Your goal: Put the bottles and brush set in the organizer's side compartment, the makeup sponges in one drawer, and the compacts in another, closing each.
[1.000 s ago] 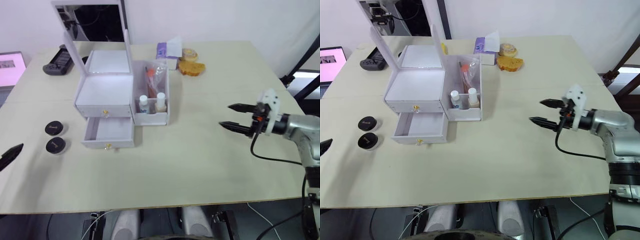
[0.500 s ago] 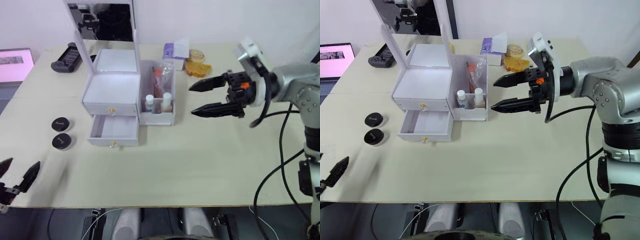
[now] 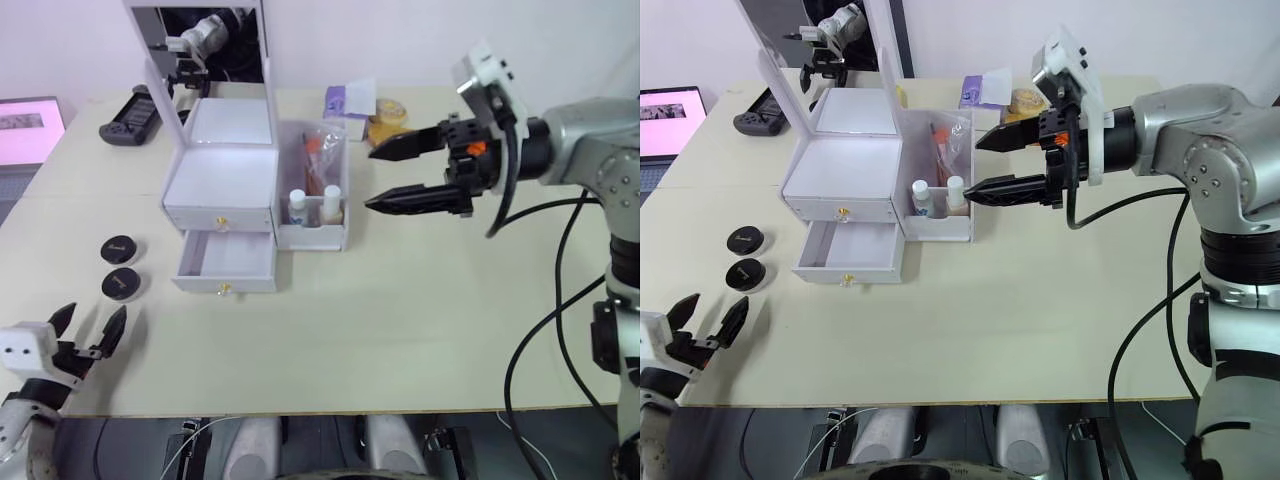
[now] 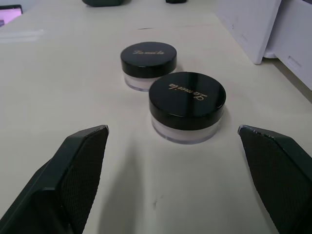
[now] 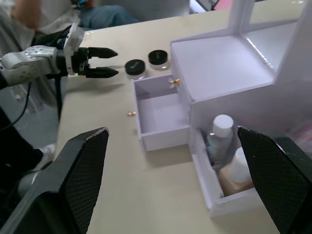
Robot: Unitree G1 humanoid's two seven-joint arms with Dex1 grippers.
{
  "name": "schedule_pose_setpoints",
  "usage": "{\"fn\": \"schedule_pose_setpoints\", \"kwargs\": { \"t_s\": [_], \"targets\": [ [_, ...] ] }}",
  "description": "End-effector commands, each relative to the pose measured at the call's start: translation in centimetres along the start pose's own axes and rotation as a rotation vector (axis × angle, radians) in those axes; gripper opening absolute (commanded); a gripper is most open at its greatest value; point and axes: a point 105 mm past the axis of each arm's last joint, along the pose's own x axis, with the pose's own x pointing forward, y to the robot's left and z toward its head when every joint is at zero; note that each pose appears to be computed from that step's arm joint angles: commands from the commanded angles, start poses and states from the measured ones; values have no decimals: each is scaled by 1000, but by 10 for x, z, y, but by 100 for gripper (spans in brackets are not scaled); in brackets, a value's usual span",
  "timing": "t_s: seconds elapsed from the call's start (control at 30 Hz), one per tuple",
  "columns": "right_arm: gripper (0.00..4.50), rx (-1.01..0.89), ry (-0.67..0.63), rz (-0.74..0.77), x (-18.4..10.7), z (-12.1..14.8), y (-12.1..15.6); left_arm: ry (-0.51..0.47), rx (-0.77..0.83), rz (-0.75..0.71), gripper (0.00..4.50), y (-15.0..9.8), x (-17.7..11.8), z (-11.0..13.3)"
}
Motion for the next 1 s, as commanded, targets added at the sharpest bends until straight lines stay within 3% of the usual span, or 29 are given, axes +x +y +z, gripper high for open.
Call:
{"fn": "schedule_pose_setpoints", "kwargs": {
  "t_s": [0.03,0.3,0.63,0.77,1.0],
  "targets": [
    [450,-82,30,-81,-6,8,-6,-13,26,8,449,1,3,2],
    [450,-45,29,-129,-14,3,-21,-35,36,15,449,-7,26,4],
    [450,-34,14,-99,-19,5,-11,-10,9,51,449,-11,46,-3],
    [450,-35,17,-100,-15,4,-8,6,-33,65,271,-10,46,-7],
    [450,-46,0,-87,-10,9,-7,-8,-58,89,264,-7,44,-1]
  ]
}}
